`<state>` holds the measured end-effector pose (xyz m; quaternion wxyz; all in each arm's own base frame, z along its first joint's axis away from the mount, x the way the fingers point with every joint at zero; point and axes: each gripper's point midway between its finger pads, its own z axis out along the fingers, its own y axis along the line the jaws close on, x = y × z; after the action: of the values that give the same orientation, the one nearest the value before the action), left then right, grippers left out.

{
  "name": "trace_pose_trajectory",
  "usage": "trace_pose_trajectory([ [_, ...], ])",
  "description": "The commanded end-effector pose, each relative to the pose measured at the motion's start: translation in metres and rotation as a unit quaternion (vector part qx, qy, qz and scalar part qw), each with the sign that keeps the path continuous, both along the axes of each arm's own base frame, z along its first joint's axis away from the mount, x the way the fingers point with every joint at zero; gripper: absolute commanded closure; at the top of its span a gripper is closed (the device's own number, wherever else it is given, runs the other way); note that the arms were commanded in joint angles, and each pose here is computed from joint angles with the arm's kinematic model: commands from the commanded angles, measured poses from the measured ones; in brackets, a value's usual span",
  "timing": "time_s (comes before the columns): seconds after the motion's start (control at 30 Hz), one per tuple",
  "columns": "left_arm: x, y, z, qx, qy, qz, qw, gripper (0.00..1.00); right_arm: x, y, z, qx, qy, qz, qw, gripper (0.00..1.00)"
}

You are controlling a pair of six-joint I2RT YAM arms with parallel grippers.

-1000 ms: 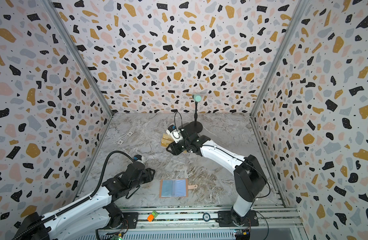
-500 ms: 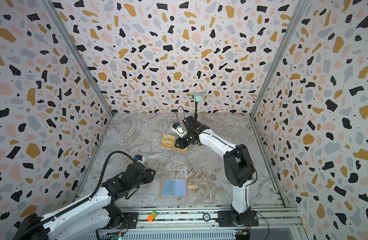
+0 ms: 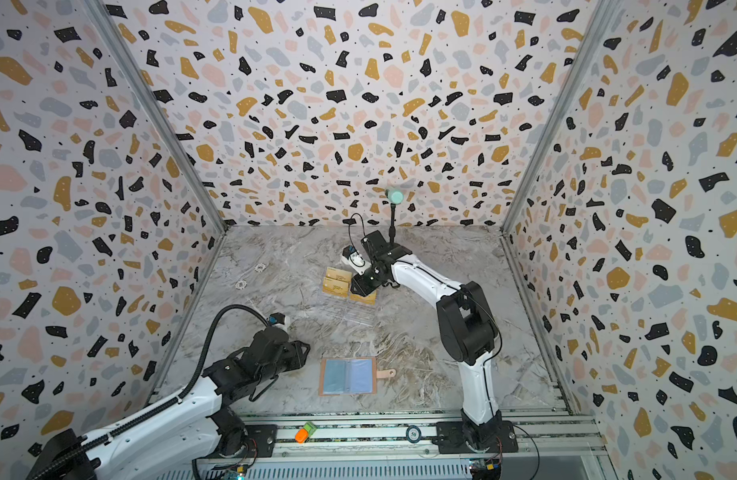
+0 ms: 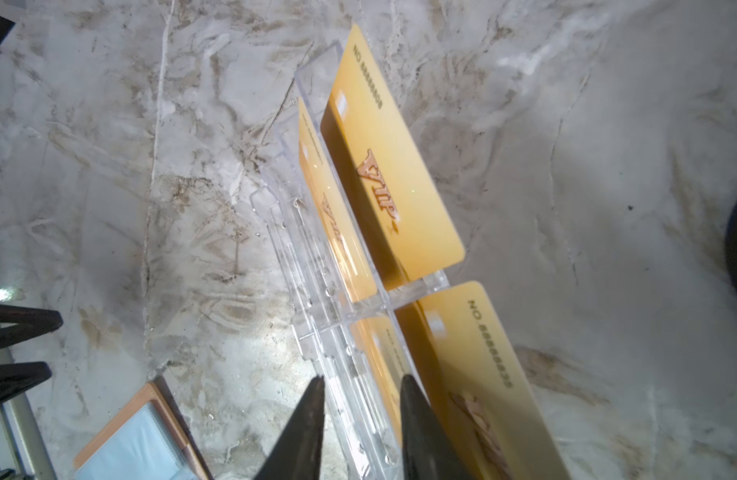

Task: Put the credit cards into the card holder

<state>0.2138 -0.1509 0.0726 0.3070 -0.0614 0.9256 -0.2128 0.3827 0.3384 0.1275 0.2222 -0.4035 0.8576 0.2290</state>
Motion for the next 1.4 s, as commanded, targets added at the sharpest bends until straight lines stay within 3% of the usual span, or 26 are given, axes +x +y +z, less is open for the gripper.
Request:
trace_pose_trajectory([
  [0.0,-0.001,0.001,-0.002,-0.001,-0.002,-0.002,1.0,0.59,0.005,-0.001,0.021,-0.004,-0.026,0.0,1.0,0.67],
  [0.63,-0.002,-0.003,-0.002,-0.011,-0.001,-0.009,1.0,0.58,0.001,-0.001,0.003,-0.035,-0.02,0.006,0.999,0.68],
  [0.93,-0.001,-0.006,-0.008,-0.01,0.008,-0.015,1.0,0.58,-0.008,0.005,0.008,-0.03,-0.026,0.021,0.999,0.82],
  [1.37,-0.002,-0.009,-0.013,-0.009,0.017,-0.021,1.0,0.57,-0.004,-0.007,-0.009,-0.07,-0.03,0.008,0.997,0.82],
])
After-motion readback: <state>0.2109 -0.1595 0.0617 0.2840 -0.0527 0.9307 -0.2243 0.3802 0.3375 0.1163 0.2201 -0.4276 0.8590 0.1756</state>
